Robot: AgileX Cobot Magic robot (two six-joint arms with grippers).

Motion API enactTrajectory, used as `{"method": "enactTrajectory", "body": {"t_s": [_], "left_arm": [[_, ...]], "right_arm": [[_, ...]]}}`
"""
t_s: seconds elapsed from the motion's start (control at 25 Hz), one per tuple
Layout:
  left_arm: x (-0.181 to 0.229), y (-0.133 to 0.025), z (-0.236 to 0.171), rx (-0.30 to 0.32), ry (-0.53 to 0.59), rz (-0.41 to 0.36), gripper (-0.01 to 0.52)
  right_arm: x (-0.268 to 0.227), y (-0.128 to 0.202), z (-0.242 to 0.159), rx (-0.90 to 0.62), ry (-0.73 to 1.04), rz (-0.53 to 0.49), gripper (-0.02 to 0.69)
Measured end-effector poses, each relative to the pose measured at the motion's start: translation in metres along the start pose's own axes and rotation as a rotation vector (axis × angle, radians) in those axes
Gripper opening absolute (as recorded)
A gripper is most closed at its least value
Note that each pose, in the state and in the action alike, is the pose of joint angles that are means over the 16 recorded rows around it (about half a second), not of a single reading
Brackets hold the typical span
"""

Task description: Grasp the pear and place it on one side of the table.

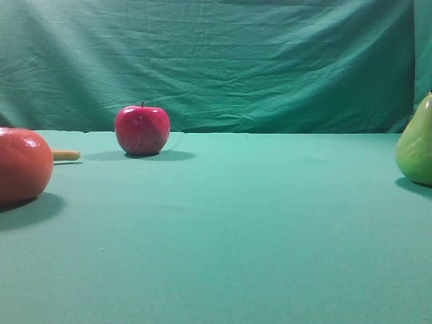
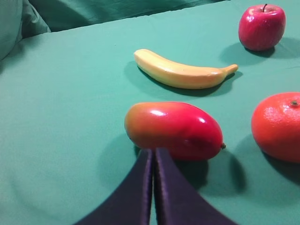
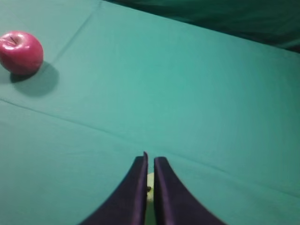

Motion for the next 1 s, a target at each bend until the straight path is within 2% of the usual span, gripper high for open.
{"method": "enactTrajectory", "body": {"t_s": [0.24,0.56,0.76,1.0], "left_arm": [[0.000,0.000,0.000,0.000,0.000,0.000,0.000],[0.000,0.000,0.000,0.000,0.000,0.000,0.000],[0.000,0.000,0.000,0.000,0.000,0.000,0.000],[0.000,0.000,0.000,0.000,0.000,0.000,0.000]], "right_arm": [[-0.037,0.009,-0.003,-0.008,-0.050,0.019,0.000],[-0.058,0.012,-0.014,-0.009,-0.087,0.017,0.000],[-0.062,0.006,-0.035,0.004,-0.146,-0.035,0.000],[-0.056,-0.005,-0.083,0.029,-0.243,-0.135,0.000]]}}
Point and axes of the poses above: a point on each arm's last joint axis where the gripper is mounted, x pointing out along that axis toward the gripper, y along the wrist's bending axis when the last joint is at zero, z = x × y, the point moved 8 cm from there along x, pointing out along that axis toward the gripper, and after that the axes turned 3 degrees about x, right-handed, at the moved point
